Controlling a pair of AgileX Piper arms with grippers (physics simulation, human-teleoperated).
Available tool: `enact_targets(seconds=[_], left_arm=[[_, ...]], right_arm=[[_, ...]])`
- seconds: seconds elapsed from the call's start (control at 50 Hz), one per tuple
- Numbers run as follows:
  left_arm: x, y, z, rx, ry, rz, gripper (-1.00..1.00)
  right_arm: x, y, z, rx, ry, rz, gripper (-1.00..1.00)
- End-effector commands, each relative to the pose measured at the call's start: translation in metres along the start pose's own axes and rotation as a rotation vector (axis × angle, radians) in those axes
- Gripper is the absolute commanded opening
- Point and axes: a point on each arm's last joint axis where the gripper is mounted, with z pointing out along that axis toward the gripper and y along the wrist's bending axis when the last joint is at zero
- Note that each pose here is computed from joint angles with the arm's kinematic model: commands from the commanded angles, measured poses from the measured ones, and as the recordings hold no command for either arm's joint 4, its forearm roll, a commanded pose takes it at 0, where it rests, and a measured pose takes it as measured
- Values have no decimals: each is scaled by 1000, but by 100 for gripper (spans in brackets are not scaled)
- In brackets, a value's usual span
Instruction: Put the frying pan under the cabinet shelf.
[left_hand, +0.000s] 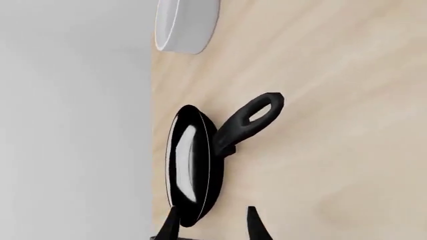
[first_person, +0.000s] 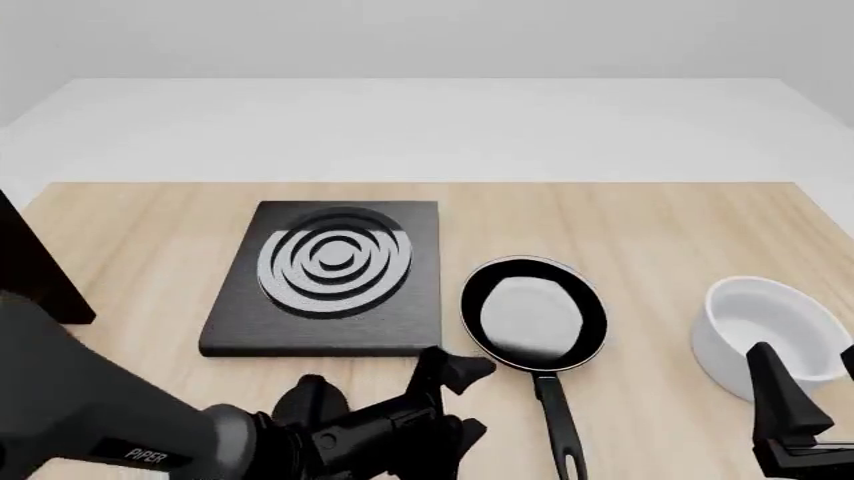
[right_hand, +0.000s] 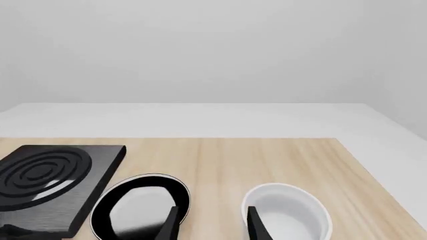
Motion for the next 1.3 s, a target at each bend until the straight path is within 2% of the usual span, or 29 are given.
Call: enact_targets(seconds=[0.02, 0.68, 1.02, 1.3], left_arm=[[1, -11, 17, 40, 7, 6, 100], [-3, -30, 53, 98, -1, 39, 100], [-4, -44, 67, 146, 3, 32, 100], [-7, -46, 77, 159, 0, 28, 100]], right_arm=[[0, 0, 0, 0, 0, 0, 100], [0, 0, 0, 0, 0, 0, 100], [0, 0, 0, 0, 0, 0, 100], [0, 0, 0, 0, 0, 0, 100]])
